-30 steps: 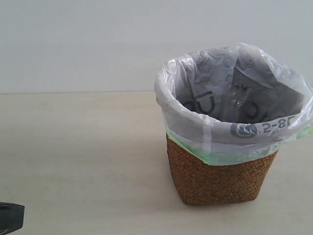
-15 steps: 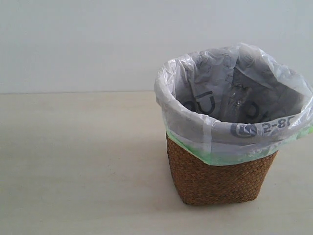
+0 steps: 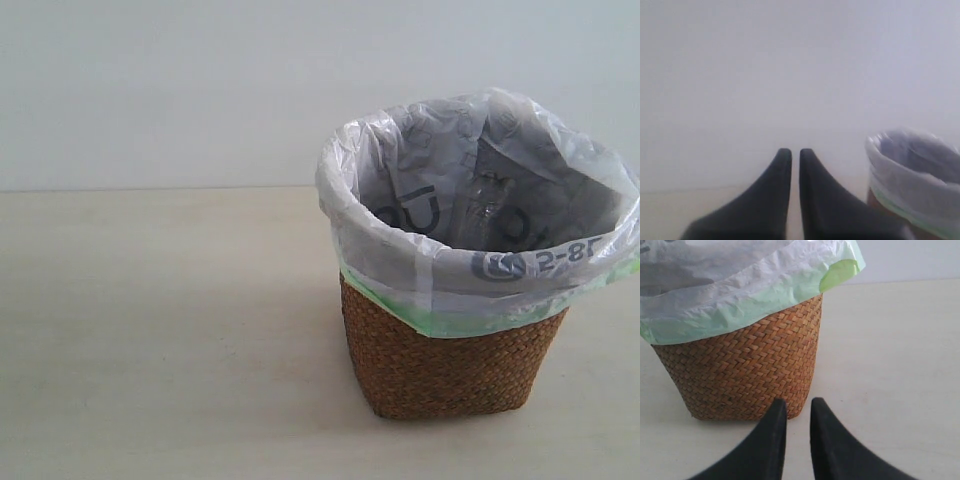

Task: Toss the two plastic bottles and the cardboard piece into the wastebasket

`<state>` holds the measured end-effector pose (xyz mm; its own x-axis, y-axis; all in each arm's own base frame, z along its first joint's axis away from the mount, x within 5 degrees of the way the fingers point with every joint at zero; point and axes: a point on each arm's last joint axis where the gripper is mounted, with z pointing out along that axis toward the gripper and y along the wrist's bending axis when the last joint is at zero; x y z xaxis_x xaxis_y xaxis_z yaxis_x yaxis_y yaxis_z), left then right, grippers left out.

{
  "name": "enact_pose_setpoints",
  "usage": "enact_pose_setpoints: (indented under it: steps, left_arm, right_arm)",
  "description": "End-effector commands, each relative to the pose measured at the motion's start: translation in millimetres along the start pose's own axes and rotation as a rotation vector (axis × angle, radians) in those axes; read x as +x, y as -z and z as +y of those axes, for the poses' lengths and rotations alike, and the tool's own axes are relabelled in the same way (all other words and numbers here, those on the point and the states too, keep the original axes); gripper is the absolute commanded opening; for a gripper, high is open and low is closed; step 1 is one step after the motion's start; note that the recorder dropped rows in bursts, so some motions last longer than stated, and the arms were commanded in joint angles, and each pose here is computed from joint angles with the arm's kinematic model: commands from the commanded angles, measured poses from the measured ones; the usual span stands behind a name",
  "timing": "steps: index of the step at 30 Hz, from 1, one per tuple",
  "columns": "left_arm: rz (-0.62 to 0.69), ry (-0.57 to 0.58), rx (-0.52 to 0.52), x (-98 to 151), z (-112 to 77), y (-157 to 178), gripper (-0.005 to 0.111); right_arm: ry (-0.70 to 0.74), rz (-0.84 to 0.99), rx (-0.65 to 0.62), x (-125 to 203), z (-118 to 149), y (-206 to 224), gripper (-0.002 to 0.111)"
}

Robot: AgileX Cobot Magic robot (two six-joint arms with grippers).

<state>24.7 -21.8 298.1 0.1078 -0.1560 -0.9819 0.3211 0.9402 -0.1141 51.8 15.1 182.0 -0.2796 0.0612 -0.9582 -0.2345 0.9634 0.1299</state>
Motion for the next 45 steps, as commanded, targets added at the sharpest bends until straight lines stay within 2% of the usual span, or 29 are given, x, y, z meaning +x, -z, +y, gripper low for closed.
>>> enact_pose_setpoints:
  steps: [1,4,9,11,15,19,24,29,32,45]
  left_arm:
    - [-0.129,0.069,-0.2,23.1,23.4,-6.3,0.006]
    - [-0.122,0.07,-0.287,45.9,34.6,-8.2,0.006]
    - [-0.061,0.077,-0.335,76.9,43.1,-9.1,0.006]
    - [-0.055,0.076,-0.332,77.4,42.7,-9.2,0.006]
    - [-0.009,-0.012,-0.31,80.2,40.7,-10.0,0.006]
    - [0.014,-0.032,-0.296,82.0,39.5,-10.3,0.006]
    - [0.195,-0.13,-0.2,97.5,32.0,-10.8,0.006]
    - [0.346,-0.07,-0.222,111.1,33.7,-6.7,0.006]
    - [0.348,-0.03,-0.249,111.6,35.4,-6.1,0.006]
    - [0.348,-0.029,-0.249,111.6,35.4,-6.1,0.006]
  right_arm:
    - [0.001,-0.013,-0.002,-1.1,0.1,0.5,0.013]
    - [0.001,-0.013,-0.002,-1.1,0.1,0.5,0.013]
    - [0.001,-0.013,-0.002,-1.1,0.1,0.5,0.013]
    - [0.001,-0.013,-0.002,-1.1,0.1,0.5,0.013]
    - [0.001,-0.013,-0.002,-1.1,0.1,0.5,0.013]
    - [0.001,-0.013,-0.002,-1.1,0.1,0.5,0.013]
    - [0.001,-0.013,-0.002,-1.1,0.1,0.5,0.013]
    - [0.001,-0.013,-0.002,-1.1,0.1,0.5,0.013]
    - [0.001,-0.013,-0.002,-1.1,0.1,0.5,0.013]
    - [0.001,-0.013,-0.002,-1.1,0.1,0.5,0.013]
